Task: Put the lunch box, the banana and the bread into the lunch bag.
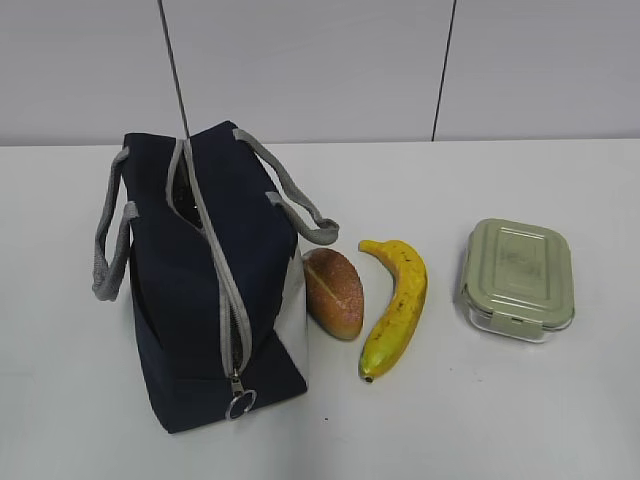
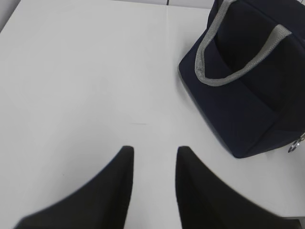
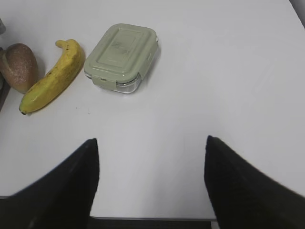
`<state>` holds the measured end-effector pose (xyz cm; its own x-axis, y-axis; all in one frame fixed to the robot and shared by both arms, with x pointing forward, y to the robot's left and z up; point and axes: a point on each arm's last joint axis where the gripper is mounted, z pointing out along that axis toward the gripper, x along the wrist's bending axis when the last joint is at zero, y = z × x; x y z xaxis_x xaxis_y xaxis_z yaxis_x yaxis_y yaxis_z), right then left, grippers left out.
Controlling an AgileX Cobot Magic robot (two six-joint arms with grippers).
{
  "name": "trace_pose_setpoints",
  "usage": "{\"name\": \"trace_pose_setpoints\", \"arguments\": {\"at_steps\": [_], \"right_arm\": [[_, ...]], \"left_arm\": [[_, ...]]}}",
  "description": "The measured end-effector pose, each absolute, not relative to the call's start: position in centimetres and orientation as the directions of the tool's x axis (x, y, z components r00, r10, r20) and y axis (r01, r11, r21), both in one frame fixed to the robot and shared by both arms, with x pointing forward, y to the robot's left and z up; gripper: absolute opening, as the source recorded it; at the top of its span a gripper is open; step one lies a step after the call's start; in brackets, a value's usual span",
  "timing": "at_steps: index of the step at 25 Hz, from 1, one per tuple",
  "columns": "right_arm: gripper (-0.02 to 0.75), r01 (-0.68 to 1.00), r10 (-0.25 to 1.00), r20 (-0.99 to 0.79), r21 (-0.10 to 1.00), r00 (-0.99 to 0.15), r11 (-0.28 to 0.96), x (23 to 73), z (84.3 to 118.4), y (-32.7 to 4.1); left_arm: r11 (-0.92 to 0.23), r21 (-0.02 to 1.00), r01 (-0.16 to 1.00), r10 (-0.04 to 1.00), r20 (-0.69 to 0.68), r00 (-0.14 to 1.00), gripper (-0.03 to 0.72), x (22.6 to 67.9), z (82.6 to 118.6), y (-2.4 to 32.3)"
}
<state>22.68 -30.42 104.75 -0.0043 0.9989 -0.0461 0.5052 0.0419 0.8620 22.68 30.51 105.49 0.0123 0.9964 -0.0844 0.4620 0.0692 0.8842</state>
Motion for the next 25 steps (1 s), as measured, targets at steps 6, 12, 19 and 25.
{"name": "trace_pose_setpoints", "arguments": {"at_steps": [6, 12, 19, 25], "right_arm": [[0.512, 0.505, 0.999, -0.046, 0.862, -0.004, 0.042, 22.68, 104.75, -30.42], [0.511, 0.505, 0.999, -0.046, 0.862, -0.004, 0.042, 22.68, 104.75, -30.42], [0.511, 0.505, 0.999, -0.046, 0.862, -0.004, 0.042, 22.68, 104.75, -30.42], [0.512, 0.505, 0.999, -0.046, 0.862, -0.004, 0.042, 22.68, 104.75, -30.42]], "left_arm": [[0.069, 0.884, 0.462, 0.996, -0.084, 0.012, 0.235, 22.68, 105.49, 30.51], [0.069, 0.884, 0.462, 0.996, -0.084, 0.012, 0.235, 22.68, 105.49, 30.51], [0.069, 0.884, 0.462, 0.996, -0.084, 0.012, 0.235, 22.68, 105.49, 30.51], [0.093, 0.862, 0.498, 0.990, -0.131, 0.042, 0.235, 23.35, 106.31, 29.96]]}}
